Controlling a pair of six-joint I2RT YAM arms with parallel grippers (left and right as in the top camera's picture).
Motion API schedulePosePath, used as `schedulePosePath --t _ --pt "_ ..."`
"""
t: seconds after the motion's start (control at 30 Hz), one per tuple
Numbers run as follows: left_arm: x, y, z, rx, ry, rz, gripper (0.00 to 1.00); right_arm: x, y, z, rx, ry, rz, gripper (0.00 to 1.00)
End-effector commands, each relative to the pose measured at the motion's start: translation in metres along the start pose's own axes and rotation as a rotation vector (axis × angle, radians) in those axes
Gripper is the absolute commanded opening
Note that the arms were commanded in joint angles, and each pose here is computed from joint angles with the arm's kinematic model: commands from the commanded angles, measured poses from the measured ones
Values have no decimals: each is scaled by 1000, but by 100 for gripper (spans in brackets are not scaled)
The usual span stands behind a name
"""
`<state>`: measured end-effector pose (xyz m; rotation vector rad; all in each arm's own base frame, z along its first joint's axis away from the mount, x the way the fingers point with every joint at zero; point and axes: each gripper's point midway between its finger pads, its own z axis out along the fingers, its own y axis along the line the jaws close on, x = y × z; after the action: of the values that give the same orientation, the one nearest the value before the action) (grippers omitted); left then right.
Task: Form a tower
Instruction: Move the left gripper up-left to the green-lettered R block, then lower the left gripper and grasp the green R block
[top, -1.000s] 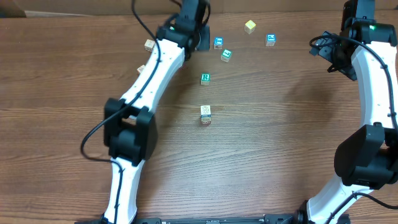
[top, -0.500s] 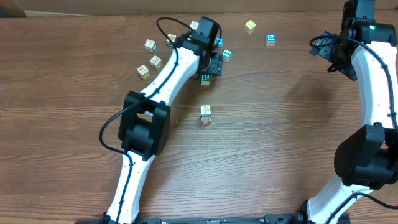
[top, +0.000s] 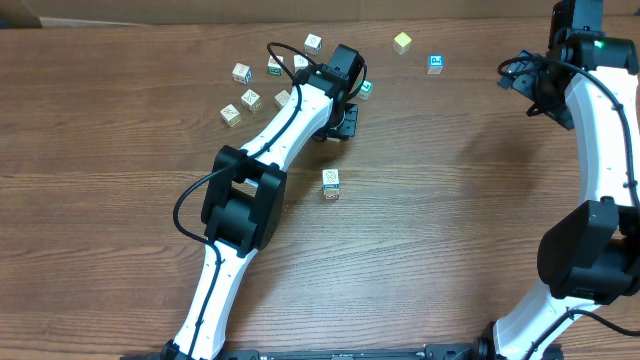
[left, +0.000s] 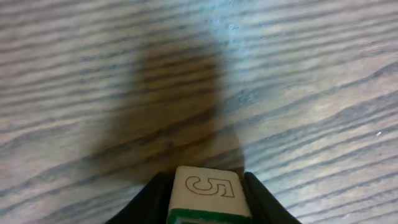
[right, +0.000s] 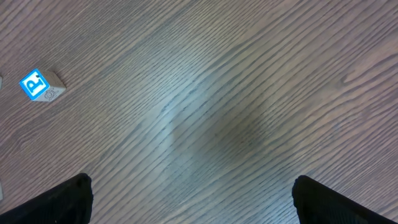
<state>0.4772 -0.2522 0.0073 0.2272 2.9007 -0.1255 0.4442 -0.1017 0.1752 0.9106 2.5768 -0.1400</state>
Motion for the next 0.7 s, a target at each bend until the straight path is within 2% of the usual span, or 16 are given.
schedulePosePath --t 0.0,0.23,0.4,0.67 --pt "2 9 -1 -53 13 5 25 -4 0 -4 -3 -15 4 100" --pt "-5 20 -19 -88 9 4 20 -4 0 -4 -3 -15 4 100" --pt "1 39 -30 -161 45 -3 20 -4 0 -4 -3 -15 5 100" --pt "31 85 -39 -241 201 -52 20 -4 0 -4 -3 -15 4 100"
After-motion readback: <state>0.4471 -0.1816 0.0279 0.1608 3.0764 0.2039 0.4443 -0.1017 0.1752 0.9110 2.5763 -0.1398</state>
